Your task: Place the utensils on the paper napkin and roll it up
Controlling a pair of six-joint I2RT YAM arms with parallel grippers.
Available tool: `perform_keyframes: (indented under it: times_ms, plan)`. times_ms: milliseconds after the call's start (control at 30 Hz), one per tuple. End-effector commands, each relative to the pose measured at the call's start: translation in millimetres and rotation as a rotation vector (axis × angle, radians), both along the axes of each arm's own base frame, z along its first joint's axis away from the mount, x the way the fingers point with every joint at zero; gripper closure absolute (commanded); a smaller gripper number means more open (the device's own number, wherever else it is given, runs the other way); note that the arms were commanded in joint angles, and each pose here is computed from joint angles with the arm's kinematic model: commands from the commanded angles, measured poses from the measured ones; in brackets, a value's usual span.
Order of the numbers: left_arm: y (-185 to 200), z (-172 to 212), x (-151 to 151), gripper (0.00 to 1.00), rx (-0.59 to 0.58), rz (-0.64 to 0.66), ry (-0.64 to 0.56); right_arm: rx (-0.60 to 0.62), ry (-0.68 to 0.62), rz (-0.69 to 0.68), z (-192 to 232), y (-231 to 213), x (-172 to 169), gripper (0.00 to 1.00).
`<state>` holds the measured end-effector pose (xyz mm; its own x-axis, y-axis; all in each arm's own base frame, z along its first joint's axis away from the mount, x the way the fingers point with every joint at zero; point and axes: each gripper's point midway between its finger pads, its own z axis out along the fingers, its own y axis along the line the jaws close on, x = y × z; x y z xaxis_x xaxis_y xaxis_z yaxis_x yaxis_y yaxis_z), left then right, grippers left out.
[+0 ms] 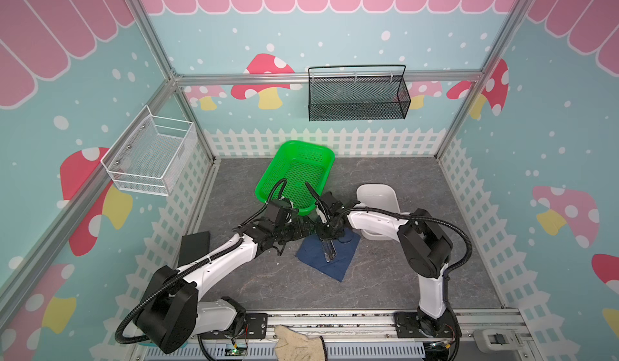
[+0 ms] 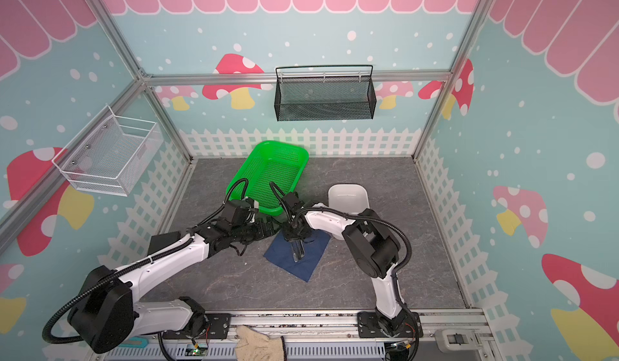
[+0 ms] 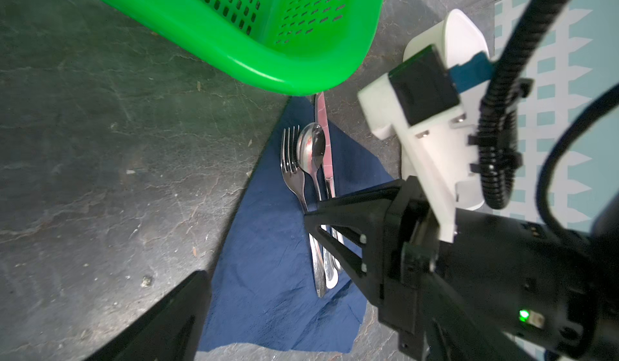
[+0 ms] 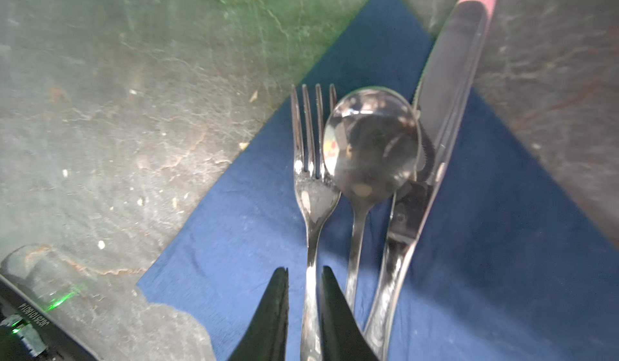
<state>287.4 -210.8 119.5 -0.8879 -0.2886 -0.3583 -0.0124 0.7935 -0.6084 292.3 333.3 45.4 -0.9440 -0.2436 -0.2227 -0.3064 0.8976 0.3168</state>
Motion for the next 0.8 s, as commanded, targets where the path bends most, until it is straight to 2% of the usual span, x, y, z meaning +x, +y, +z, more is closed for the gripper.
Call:
perform_keyframes:
  times_ms: [0, 67, 233, 433, 500, 600, 767]
  plan:
    - [-3.0, 10.4, 3.1, 0.01, -0.028, -0.005, -0.023, 0.027, -0.036, -0.030, 24.9, -8.5, -1.9, 0.79]
    - [-2.5, 11.1, 2.0, 0.01, -0.029, -0.006, -0.024, 0.031, -0.071, -0.049, 34.6, -15.0, -2.2, 0.78]
    - [-3.6, 14.6, -2.8, 0.02, -0.042, -0.019, -0.031, 0.031, -0.250, -0.155, 71.7, -50.5, 2.1, 0.78]
    - [-10.1, 15.7, -16.0, 0.04, -0.050, -0.057, -0.038, 0.090, -0.390, -0.285, 84.1, -93.5, -11.6, 0.80]
    - [-13.0, 13.4, -23.1, 0.05, -0.045, -0.067, -0.037, 0.146, -0.379, -0.301, 80.1, -99.7, -24.1, 0.80]
    - [-18.0, 7.3, -36.3, 0.06, -0.037, -0.081, -0.033, 0.264, -0.339, -0.205, 75.1, -89.3, -47.0, 0.80]
    - [-24.3, -4.4, -55.3, 0.08, -0.047, -0.083, -0.022, 0.363, -0.239, -0.165, 58.0, -86.2, -77.7, 0.78]
